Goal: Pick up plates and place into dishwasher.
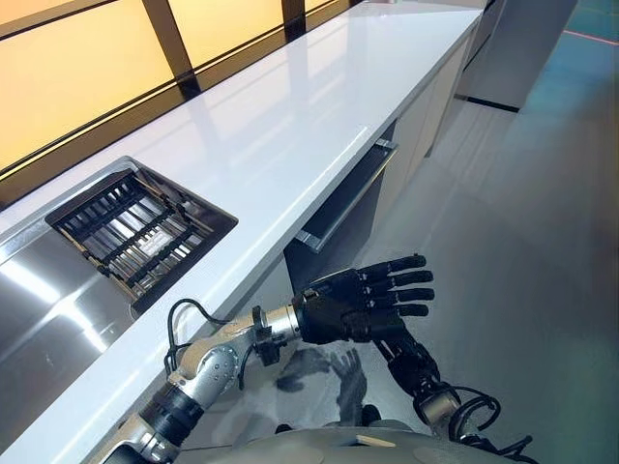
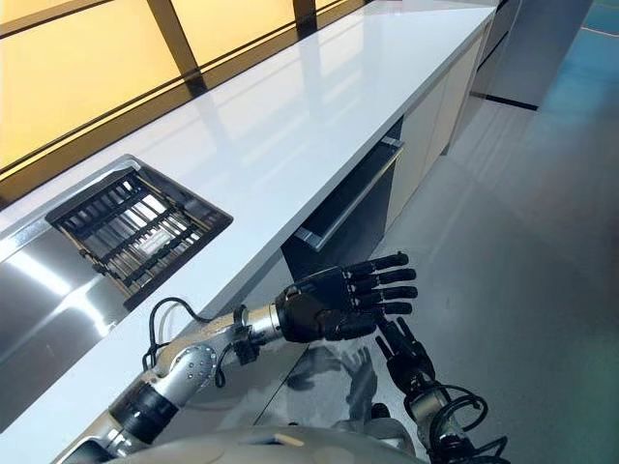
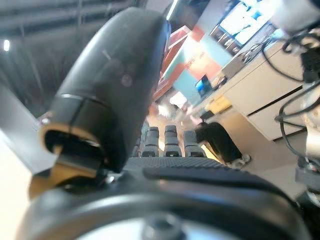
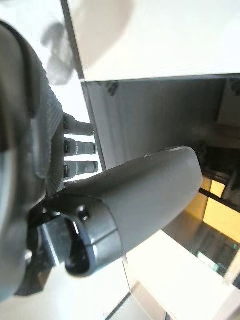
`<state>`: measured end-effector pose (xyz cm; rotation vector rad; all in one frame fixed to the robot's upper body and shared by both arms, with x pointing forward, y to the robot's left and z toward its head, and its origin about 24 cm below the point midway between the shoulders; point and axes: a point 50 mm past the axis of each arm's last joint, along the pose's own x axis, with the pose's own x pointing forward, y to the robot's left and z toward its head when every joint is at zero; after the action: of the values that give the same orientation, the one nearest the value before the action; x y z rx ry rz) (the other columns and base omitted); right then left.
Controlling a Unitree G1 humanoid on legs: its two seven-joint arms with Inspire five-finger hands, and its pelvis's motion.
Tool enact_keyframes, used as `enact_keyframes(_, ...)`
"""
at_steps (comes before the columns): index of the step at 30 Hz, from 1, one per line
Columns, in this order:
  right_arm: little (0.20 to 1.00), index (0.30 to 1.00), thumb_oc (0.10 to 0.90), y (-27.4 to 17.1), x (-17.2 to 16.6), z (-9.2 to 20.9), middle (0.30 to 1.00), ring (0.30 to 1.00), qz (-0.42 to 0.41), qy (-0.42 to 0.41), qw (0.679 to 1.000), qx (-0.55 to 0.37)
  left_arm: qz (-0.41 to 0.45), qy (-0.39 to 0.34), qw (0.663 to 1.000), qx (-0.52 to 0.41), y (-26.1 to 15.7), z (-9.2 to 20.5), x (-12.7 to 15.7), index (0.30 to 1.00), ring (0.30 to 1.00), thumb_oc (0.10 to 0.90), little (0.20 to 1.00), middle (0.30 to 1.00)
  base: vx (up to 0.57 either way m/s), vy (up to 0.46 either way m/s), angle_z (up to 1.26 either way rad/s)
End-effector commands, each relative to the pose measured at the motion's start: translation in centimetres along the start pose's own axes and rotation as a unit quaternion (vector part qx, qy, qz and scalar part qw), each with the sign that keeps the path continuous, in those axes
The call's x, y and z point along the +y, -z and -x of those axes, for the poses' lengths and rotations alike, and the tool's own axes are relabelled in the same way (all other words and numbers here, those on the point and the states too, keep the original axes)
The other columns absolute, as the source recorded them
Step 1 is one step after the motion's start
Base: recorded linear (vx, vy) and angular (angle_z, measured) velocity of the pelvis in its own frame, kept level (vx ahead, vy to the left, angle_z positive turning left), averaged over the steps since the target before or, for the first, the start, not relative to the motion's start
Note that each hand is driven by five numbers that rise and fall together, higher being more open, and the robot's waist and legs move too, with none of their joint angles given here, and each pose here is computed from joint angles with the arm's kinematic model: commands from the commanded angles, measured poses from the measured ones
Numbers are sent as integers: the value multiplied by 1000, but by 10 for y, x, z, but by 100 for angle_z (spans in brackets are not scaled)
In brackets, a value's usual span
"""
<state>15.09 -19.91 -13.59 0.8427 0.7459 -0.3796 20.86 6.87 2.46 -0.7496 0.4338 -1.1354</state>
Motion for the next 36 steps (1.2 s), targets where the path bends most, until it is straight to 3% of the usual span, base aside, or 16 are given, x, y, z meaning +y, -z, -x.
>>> enact_keyframes(1,900,900,800,-25,36,-14,900,900,19,-74,997,-32,28,24,998,-44,-4,-21,-3,900,900,800,900,900,18,-23,-6)
enact_keyframes(7,900,900,800,-15,25,-14,900,900,33,-53,998,2,-3,-198,977,74,60,20,63,900,900,800,900,900,3,-29,-2)
enact_keyframes(8,900,900,800,-15,25,-14,900,900,33,-53,998,2,-3,-198,977,74,61,19,64,900,900,800,900,900,-9,-33,-9)
enact_keyframes(10,900,900,800,-10,21,-14,900,900,34,-39,999,9,-34,-305,943,127,82,48,86,900,900,800,900,900,-15,-40,-13)
enact_keyframes(15,900,900,800,-2,17,-13,900,900,45,-28,998,28,-75,-440,873,198,101,92,109,900,900,800,900,900,2,-20,-2)
enact_keyframes(22,900,900,800,9,-2,-7,900,900,58,-3,997,50,-86,-541,797,255,135,138,107,900,900,800,900,900,8,-22,0)
enact_keyframes(29,900,900,800,23,-27,3,900,900,165,61,979,107,-54,-605,716,344,169,178,93,900,900,800,900,900,4,3,1)
enact_keyframes(36,900,900,800,37,-45,13,900,900,181,97,968,141,18,-659,682,315,184,183,85,900,900,800,900,900,4,15,2)
